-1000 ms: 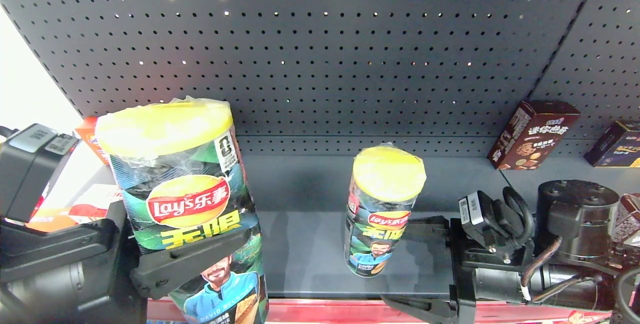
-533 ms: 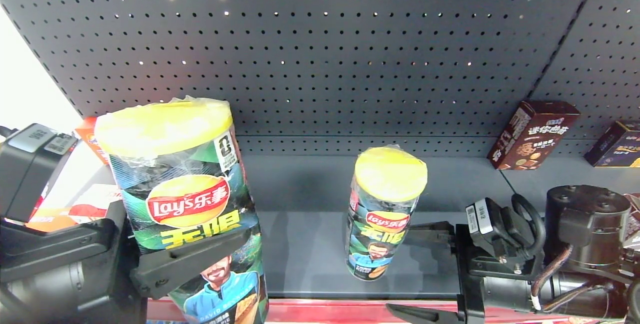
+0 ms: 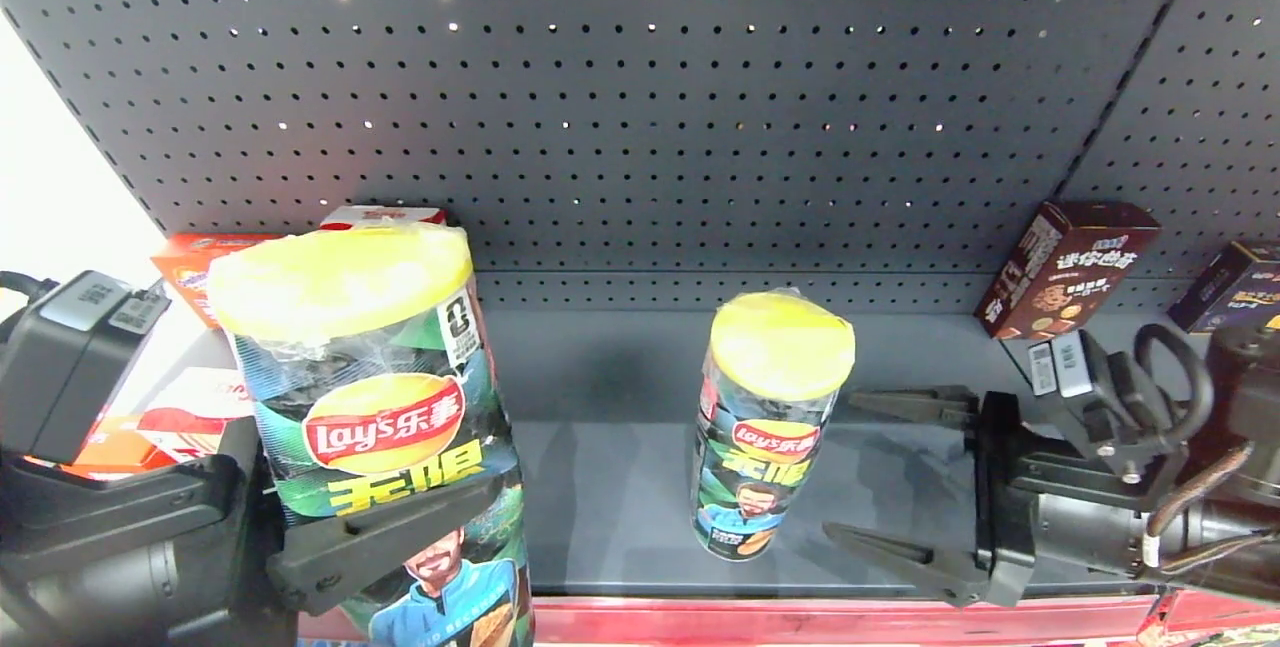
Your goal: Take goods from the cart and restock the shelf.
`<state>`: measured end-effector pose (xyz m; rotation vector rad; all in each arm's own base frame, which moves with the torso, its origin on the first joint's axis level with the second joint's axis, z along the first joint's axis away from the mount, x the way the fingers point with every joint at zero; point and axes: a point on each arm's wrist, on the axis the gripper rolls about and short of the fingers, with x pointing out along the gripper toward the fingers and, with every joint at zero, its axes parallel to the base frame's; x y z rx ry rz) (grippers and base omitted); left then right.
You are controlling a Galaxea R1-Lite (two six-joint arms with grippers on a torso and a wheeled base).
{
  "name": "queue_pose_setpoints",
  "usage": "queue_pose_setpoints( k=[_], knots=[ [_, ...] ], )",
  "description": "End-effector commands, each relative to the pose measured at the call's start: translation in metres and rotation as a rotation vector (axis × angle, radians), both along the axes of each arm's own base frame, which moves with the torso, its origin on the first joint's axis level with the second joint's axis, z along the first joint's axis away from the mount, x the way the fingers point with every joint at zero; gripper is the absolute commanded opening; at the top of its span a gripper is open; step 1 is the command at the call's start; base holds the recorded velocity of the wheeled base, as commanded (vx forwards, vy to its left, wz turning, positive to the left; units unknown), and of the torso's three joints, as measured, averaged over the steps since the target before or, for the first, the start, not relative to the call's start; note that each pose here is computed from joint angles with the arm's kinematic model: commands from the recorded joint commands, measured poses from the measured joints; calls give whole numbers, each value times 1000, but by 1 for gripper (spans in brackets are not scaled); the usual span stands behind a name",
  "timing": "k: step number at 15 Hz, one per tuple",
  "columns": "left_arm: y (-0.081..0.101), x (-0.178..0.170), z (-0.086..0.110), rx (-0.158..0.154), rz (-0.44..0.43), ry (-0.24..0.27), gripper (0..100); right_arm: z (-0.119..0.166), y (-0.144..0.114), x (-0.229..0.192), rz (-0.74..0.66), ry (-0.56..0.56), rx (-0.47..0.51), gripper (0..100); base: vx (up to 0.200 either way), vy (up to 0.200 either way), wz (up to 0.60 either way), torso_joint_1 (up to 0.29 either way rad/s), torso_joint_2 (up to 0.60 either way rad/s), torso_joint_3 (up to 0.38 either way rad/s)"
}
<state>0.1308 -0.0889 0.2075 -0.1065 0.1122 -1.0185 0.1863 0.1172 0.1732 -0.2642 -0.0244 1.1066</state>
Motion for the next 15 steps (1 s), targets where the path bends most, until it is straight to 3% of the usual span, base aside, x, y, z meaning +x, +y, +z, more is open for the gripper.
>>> queue_pose_setpoints(
  k=[1,6,9,11,15],
  knots=[
    [0,0,0,0,0,0,0,25,-16,-19,-27,-102,57,100,0,0,0,0,0,0],
    [2,-4,3,-11,1,-15,0,58,-61,-61,-258,-230,115,100,0,0,0,0,0,0],
    [4,-8,4,-18,0,-27,0,60,-91,-113,-431,-209,206,100,0,0,0,0,0,0],
    [5,-9,5,-19,0,-35,0,43,-105,-154,-581,-164,241,100,0,0,0,0,0,0],
    [7,-13,9,-30,-3,-59,0,-20,-109,-211,-720,-54,209,100,0,0,0,0,0,0]
  ],
)
